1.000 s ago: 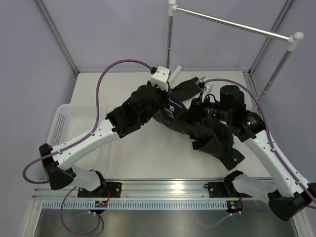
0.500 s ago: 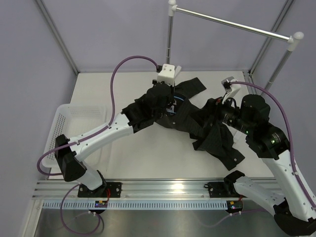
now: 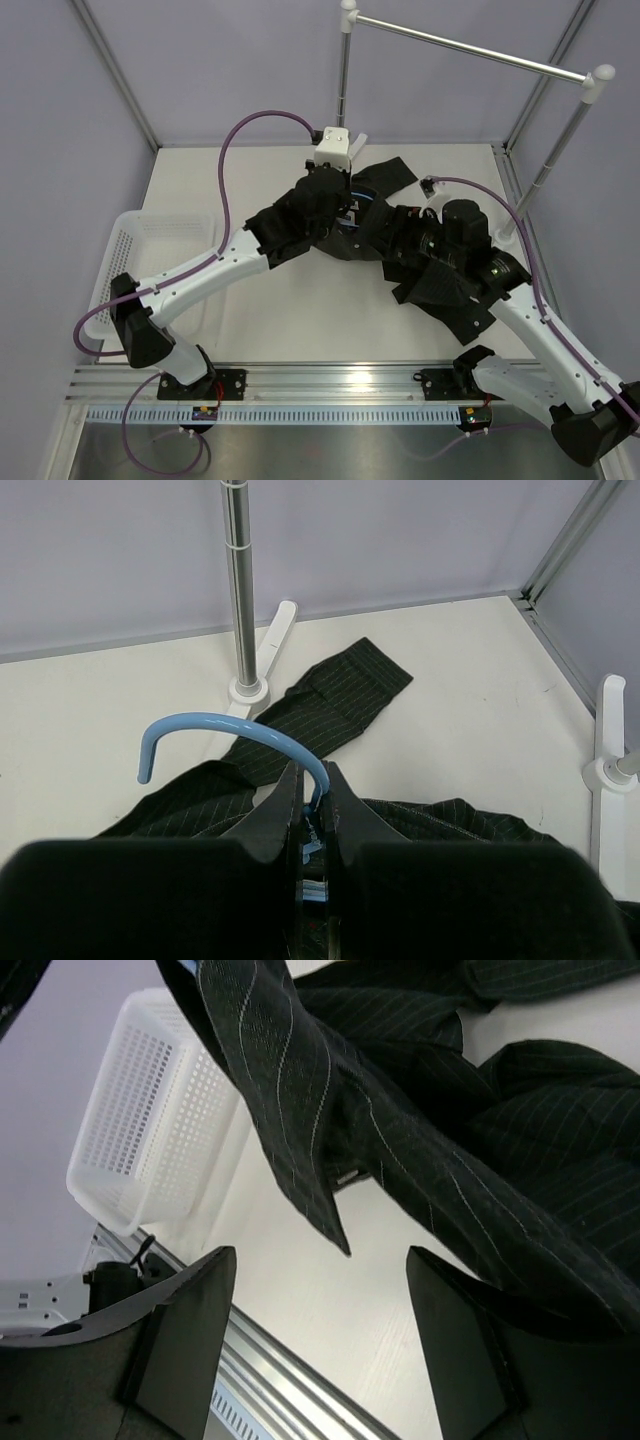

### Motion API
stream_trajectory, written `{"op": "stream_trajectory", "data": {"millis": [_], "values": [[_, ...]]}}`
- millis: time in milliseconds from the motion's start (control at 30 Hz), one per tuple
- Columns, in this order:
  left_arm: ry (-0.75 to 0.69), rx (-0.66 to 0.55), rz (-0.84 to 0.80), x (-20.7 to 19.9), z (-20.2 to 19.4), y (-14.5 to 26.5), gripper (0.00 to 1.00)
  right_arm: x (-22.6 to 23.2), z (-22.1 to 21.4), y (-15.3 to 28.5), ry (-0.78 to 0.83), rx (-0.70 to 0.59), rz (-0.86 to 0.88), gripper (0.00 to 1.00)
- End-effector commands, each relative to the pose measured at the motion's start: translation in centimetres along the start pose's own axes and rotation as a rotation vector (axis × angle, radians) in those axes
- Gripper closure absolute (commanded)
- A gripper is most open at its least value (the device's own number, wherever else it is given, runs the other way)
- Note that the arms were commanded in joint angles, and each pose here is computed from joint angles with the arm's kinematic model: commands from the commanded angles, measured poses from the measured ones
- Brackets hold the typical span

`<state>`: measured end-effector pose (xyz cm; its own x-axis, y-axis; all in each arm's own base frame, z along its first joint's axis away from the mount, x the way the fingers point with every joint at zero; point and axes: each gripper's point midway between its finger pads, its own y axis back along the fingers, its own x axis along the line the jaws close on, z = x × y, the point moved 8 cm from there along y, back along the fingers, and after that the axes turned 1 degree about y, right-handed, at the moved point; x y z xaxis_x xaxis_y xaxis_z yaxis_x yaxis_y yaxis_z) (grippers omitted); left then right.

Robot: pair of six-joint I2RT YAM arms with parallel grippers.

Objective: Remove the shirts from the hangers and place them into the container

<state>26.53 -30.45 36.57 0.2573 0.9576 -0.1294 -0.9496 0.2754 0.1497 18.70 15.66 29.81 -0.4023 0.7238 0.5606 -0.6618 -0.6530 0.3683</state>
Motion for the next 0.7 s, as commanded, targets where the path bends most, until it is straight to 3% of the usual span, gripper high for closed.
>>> {"op": "stream_trajectory", "data": {"millis": [0,233,333,367,467,533,667], "values": [[0.142,-0.120,0.007,0.6,4.0,1.4,1.00,1.2,1.7,-1.2,0.003,-0.105,0.080,0.24],[0.139,-0.106,0.016,1.0,3.5,1.7,1.00,1.2,2.0,-2.6,-0.001,-0.131,0.122,0.41],[0.141,-0.100,0.016,1.1,3.5,1.8,1.00,1.2,2.2,-2.8,0.003,-0.126,0.116,0.58],[0.140,-0.098,0.018,1.1,3.5,1.9,1.00,1.2,2.2,-2.8,0.011,-0.124,0.108,0.71],[0.126,-0.089,0.041,1.8,3.3,1.8,1.00,0.9,2.1,-1.8,0.024,-0.113,0.058,0.93],[0.139,-0.085,0.057,2.9,3.2,1.6,1.00,1.0,2.7,-0.5,0.036,-0.154,0.017,1.00],[0.172,-0.050,0.079,5.3,1.8,1.6,1.00,0.3,3.0,2.0,0.077,-0.173,-0.112,1.00]]}}
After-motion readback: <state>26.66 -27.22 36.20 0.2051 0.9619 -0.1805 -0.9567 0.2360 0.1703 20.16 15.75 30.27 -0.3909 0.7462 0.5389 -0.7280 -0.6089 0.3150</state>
